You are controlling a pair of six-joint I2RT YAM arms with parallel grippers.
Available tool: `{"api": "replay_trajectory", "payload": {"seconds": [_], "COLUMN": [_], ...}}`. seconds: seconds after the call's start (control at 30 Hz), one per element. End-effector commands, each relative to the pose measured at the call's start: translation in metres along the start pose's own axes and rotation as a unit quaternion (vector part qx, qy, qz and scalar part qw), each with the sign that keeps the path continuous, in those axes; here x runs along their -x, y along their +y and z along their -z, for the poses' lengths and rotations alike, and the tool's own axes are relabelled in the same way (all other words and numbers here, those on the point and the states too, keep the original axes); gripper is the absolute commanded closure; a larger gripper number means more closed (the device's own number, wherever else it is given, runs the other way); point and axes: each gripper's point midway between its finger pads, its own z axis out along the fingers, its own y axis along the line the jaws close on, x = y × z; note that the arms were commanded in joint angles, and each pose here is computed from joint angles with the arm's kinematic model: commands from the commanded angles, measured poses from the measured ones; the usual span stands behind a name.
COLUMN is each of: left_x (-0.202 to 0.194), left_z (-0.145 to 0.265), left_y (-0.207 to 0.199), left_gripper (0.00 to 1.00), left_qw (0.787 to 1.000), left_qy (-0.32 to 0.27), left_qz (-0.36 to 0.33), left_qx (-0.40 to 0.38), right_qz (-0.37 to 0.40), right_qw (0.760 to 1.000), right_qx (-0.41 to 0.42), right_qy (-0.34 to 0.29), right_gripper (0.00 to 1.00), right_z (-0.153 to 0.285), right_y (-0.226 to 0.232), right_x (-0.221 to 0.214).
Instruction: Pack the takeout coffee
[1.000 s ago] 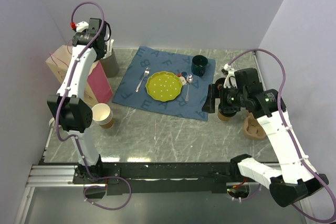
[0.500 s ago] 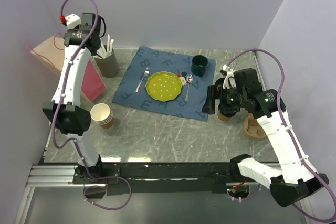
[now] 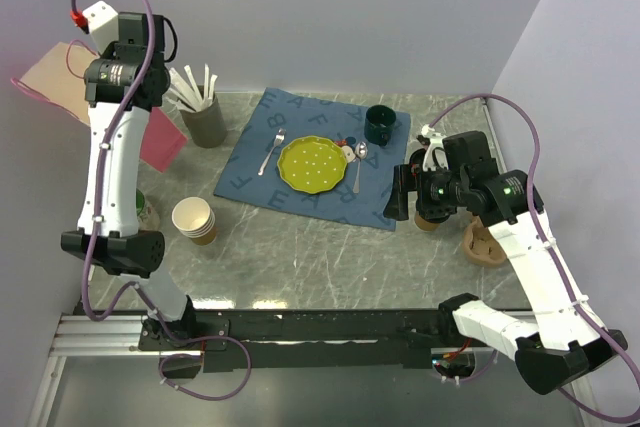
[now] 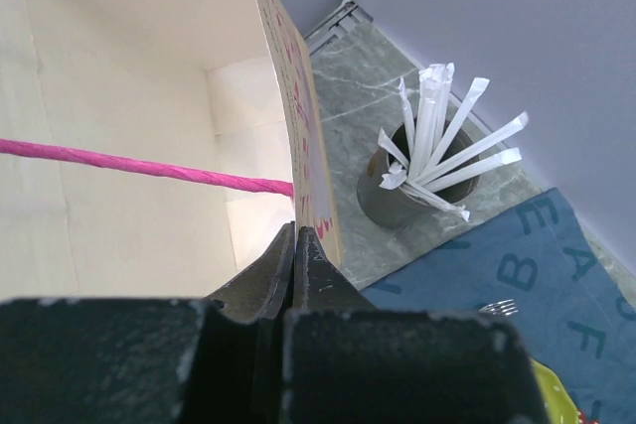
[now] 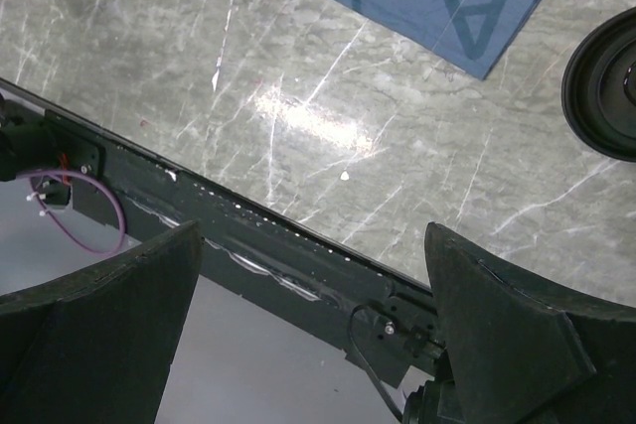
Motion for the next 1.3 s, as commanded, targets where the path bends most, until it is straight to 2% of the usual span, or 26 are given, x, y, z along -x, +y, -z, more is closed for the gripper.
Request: {"api": "replay_trajectory", "payload": {"seconds": [0.0, 0.13, 0.27, 0.37, 0.4, 0.47, 0.5, 0.7, 0.77, 0.87, 0.9, 0.93, 1.03, 1.17, 1.27], "left_x": [0.045, 0.062, 0.081, 0.099, 0.105, 0.102, 0.103, 0.046, 0.003, -0.052, -0.071, -0.091, -0.137, -0.173, -0.19], "left_z": [0.038, 0.061, 0.094, 0.123, 0.141, 0.153, 0.168, 0.209, 0.23, 0.264, 0.268, 0.287, 0.306, 0.327, 0.345], "left_y": [0.011, -0.002, -0.016, -0.021, -0.031, -0.041, -0.047, -0.103, -0.127, -0.144, -0.147, -0.147, -0.145, -0.134, -0.119], "left_gripper": [0.99, 0.99, 0.99, 0.99, 0.99, 0.98, 0.99, 0.99, 0.99, 0.99, 0.99, 0.99, 0.99, 0.99, 0.99], "left_qw": [0.997, 0.99, 0.973, 0.955, 0.938, 0.925, 0.91, 0.846, 0.821, 0.784, 0.774, 0.753, 0.72, 0.678, 0.636], "left_qy": [-0.054, -0.068, -0.092, -0.121, -0.13, -0.134, -0.139, -0.066, -0.02, 0.018, 0.031, 0.044, 0.063, 0.065, 0.051], "left_qz": [0.038, 0.048, 0.066, 0.066, 0.064, 0.043, 0.032, -0.048, -0.101, -0.18, -0.204, -0.225, -0.285, -0.34, -0.38], "left_qx": [-0.041, -0.114, -0.203, -0.263, -0.313, -0.354, -0.39, -0.527, -0.561, -0.594, -0.598, -0.617, -0.63, -0.649, -0.67], "right_qz": [0.011, 0.006, 0.002, -0.001, -0.002, -0.004, -0.005, -0.012, -0.019, -0.028, -0.027, -0.029, -0.04, -0.06, -0.072], "right_qw": [1.0, 1.0, 0.999, 0.999, 0.998, 0.998, 0.998, 0.997, 0.995, 0.991, 0.99, 0.988, 0.983, 0.972, 0.962], "right_qx": [0.005, 0.016, 0.024, 0.028, 0.027, 0.021, 0.02, 0.003, -0.014, -0.029, -0.029, -0.031, -0.052, -0.099, -0.124], "right_qy": [-0.014, -0.027, -0.038, -0.046, -0.048, -0.051, -0.053, -0.082, -0.101, -0.125, -0.139, -0.146, -0.17, -0.206, -0.233], "right_gripper": [0.0, 0.0, 0.0, 0.0, 0.0, 0.0, 0.0, 0.0, 0.0, 0.0, 0.0, 0.0, 0.0, 0.0, 0.0], "right_z": [0.013, 0.021, 0.026, 0.025, 0.024, 0.024, 0.025, 0.031, 0.033, 0.041, 0.045, 0.048, 0.061, 0.076, 0.086], "right_y": [0.007, 0.015, 0.02, 0.02, 0.02, 0.017, 0.017, 0.013, 0.007, 0.004, 0.005, 0.004, -0.001, -0.018, -0.028], "right_x": [0.01, 0.016, 0.02, 0.02, 0.02, 0.019, 0.018, 0.025, 0.033, 0.04, 0.043, 0.045, 0.048, 0.047, 0.046]}}
